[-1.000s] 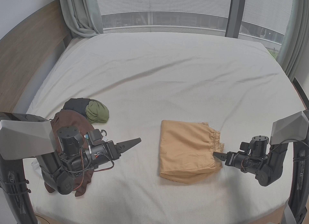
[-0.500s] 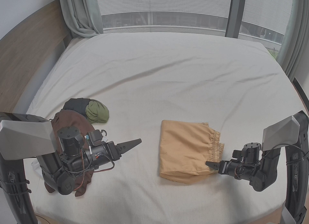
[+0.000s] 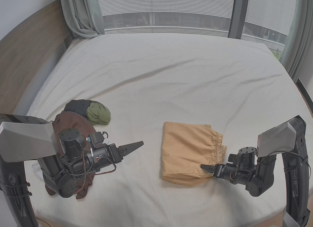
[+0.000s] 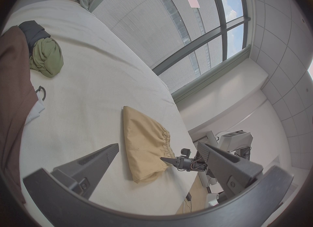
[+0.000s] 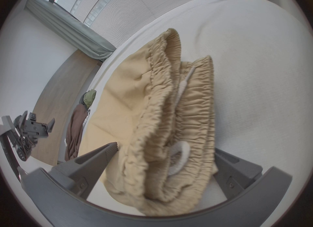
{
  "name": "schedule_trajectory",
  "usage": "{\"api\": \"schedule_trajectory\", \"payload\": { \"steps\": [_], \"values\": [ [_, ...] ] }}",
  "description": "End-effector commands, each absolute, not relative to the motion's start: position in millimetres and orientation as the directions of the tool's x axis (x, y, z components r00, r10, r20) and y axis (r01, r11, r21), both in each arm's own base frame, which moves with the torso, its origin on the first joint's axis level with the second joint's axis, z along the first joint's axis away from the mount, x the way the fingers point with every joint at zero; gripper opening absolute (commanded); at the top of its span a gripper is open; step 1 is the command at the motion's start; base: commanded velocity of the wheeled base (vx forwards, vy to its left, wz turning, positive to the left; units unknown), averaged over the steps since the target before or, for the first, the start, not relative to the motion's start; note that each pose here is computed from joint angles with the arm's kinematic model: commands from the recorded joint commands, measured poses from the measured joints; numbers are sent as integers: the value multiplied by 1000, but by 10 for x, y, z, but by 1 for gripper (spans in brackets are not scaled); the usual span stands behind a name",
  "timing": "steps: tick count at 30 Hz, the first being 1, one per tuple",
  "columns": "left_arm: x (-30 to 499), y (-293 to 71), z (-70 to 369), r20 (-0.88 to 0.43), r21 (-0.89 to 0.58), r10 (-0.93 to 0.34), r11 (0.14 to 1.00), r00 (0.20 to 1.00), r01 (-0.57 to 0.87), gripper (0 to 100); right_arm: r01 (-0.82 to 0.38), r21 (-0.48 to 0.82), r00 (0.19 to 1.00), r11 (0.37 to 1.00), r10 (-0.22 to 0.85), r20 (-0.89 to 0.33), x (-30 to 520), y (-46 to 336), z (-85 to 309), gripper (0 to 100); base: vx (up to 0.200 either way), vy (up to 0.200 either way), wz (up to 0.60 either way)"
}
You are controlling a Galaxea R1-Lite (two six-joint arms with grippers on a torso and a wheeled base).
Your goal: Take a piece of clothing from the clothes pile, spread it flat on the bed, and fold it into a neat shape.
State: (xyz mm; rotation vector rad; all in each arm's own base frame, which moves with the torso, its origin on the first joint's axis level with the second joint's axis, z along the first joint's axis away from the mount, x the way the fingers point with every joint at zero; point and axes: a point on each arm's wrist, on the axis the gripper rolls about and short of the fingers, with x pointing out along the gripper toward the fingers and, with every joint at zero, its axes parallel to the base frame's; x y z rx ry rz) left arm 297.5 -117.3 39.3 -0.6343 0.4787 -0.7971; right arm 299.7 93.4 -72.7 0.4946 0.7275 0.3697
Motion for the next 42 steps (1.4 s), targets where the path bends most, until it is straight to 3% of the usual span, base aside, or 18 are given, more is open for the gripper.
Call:
{"api": "schedule_trajectory", "payload": {
  "steps": [1,14,15,36,42],
  "values": [
    [2975,-1175,387,-158,-681,-776,534,611,502,100,-163,567,681,808,508,-527,3021,1023,-748,100,0,0,0],
    [2978,-1160,380,-161,-681,-772,538,615,497,100,-159,585,682,795,517,-518,3035,1039,-736,100,0,0,0],
    [2978,-1160,380,-161,-681,-772,538,615,497,100,-159,585,682,795,517,-518,3035,1039,-736,0,0,0,0],
    [2981,-1156,402,-154,-678,-771,537,617,501,100,-183,588,698,788,525,-486,3037,1040,-705,0,0,0,0],
    [2978,-1141,456,-140,-683,-773,528,619,505,100,-299,632,659,715,634,-405,2957,1037,-399,0,0,0,0]
  ]
}}
